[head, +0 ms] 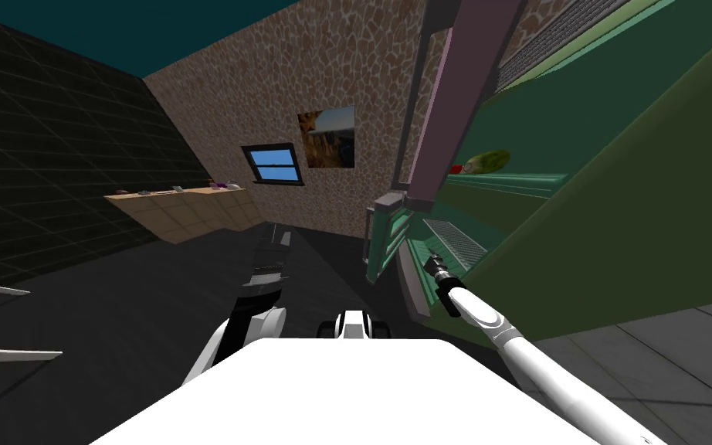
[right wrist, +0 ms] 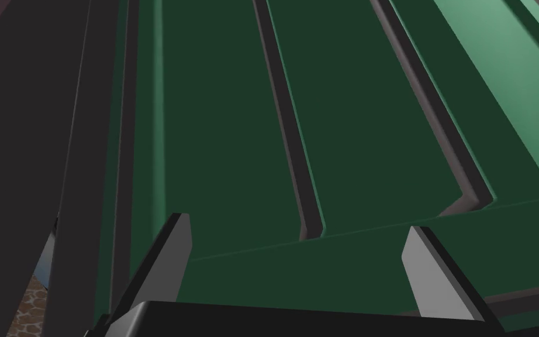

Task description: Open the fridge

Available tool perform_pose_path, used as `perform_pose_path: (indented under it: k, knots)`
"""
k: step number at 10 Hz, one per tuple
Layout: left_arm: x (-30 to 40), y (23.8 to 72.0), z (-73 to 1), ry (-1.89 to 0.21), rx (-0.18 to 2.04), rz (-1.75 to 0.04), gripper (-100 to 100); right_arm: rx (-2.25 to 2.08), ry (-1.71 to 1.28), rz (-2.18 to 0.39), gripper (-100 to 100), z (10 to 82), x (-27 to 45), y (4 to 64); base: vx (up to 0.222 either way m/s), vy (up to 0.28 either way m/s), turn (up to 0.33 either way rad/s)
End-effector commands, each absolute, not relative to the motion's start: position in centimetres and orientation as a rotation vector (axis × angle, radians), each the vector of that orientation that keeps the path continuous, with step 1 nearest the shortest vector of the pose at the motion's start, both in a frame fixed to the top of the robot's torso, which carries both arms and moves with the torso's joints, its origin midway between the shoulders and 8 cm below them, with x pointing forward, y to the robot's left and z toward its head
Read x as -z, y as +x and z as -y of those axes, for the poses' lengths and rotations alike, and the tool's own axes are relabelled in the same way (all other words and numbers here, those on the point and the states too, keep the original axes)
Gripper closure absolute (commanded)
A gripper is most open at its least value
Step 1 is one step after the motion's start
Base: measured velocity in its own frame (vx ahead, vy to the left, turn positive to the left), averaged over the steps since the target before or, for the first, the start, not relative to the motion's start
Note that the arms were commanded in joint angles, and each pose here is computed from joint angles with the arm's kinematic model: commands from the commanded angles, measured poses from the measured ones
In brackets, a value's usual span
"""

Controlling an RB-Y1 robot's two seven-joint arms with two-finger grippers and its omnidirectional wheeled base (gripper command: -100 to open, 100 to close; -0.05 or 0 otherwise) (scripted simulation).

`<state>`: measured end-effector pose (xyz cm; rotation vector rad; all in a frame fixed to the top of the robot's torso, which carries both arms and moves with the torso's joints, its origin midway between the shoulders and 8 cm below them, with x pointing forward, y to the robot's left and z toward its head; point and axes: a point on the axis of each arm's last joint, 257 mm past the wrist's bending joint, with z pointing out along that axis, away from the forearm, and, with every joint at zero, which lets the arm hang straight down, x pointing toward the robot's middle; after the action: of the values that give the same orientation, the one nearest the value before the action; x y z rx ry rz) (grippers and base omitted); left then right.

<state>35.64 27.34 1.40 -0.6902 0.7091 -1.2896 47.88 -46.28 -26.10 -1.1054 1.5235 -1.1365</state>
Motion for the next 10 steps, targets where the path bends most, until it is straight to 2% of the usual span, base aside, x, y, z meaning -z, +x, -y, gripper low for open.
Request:
perform_pose_path:
  k: [1,2,4,5,7,9,10]
  knots:
    - [-1.4,35.6,-27.3,-0.69,1.29,-0.709,0,1.211,-1.069,-1.594,-100,51.4,26.8,46.9,-0.079,0.051,0.061]
    - [-1.4,35.6,-27.3,-0.69,1.289,-0.709,0,1.211,-1.064,-1.594,-100,51.7,26.5,47.0,-0.016,0.013,-0.057]
    - [-1.4,35.6,-27.3,-0.69,1.29,-0.709,0,1.285,-1.052,-1.602,-100,55.0,25.9,47.4,-0.124,0.051,0.354]
    - [-1.4,35.6,-27.3,-0.69,1.289,-0.709,0,1.334,-1.009,-1.629,-100,58.0,25.4,46.6,-0.088,0.051,0.069]
    - [-1.4,35.6,-27.4,-0.69,1.289,-0.709,0,1.347,-1.02,-1.62,-100,58.5,24.8,46.6,-0.014,0.022,-0.035]
    - [-1.4,35.6,-27.3,-0.69,1.289,-0.709,0,1.452,-1.01,-1.582,-100,62.0,22.0,47.0,-0.133,0.07,0.381]
    - [-1.4,35.6,-27.3,-0.69,1.29,-0.709,0,1.508,-0.979,-1.586,-100,64.6,20.7,46.2,-0.081,0.066,0.072]
